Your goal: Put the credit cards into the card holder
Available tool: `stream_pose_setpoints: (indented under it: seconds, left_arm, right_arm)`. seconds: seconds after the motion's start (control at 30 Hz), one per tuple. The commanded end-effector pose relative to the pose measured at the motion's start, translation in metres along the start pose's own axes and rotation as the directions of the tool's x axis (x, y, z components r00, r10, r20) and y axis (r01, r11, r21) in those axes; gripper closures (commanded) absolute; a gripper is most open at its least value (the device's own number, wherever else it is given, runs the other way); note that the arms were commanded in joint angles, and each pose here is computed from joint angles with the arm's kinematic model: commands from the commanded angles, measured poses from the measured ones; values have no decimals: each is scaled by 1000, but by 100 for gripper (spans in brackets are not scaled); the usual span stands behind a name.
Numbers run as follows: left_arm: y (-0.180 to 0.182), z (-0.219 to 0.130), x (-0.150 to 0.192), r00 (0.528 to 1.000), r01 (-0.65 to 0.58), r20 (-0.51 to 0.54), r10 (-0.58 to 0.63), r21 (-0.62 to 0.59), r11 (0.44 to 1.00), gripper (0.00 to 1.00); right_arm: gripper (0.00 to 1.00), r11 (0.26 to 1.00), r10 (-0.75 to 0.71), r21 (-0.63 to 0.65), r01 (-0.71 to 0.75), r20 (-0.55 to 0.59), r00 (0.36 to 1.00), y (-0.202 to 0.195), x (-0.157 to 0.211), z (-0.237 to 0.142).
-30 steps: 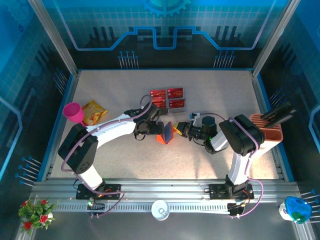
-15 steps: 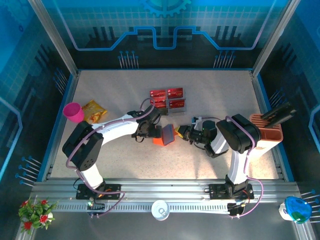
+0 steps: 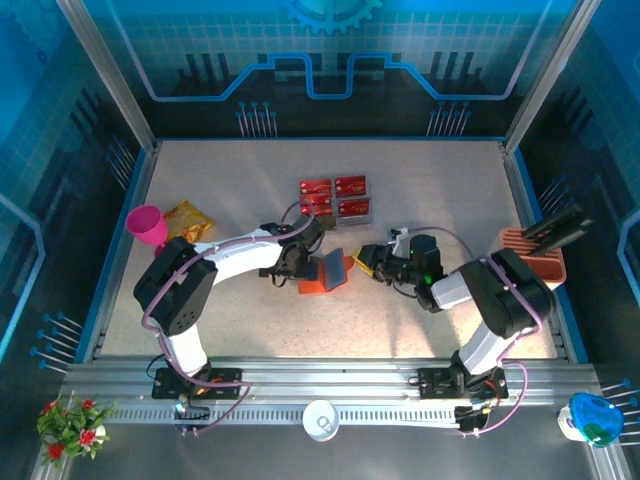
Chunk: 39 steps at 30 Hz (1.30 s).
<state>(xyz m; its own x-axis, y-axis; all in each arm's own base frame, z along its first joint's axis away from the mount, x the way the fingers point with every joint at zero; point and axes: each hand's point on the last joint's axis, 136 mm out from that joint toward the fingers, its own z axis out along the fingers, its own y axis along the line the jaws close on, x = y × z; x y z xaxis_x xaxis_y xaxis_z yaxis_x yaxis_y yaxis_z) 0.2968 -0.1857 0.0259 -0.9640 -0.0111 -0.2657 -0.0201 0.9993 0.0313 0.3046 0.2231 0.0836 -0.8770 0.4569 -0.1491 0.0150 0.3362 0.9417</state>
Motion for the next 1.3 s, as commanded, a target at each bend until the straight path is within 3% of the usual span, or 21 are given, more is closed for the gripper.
stream_pose_setpoints:
  seconds: [0.0,0.17,0.27,0.4,0.63,0.87,1.1,1.27]
  left_arm:
    - [1,-8,-6,999,-41,14,41,-27,999,1]
    - [1,-11,-9,998,-51,23,52,-28,998,1]
    - [0,-14,-11,998,-54,33,54,-20,998,1]
    - [-3,-17,-15,997,-59,46,60,-7,998,1]
    - [-10,-22,-25,996,-54,75,53,16,998,1]
    - [-16,-20,-27,997,-39,75,35,39,998,1]
    - [-10,-4,-15,999,-25,42,25,10,1000,1]
    - [1,7,2,1000,8,-7,-9,-27,1000,1]
  right_arm:
    - [60,989,-31,143,33,-14,999,-17,-1,-15]
    - [59,962,-112,246,120,-49,993,-7,-1,-35]
    - [65,944,-175,265,197,-107,979,9,3,-37]
    - [77,928,-245,232,292,-209,946,30,13,-23]
    - [89,907,-306,171,385,-361,881,47,33,27]
    - [96,894,-275,220,391,-421,864,13,32,55]
    - [100,872,-210,321,368,-434,876,-40,36,38]
    - [100,872,-187,334,358,-450,873,-55,43,28]
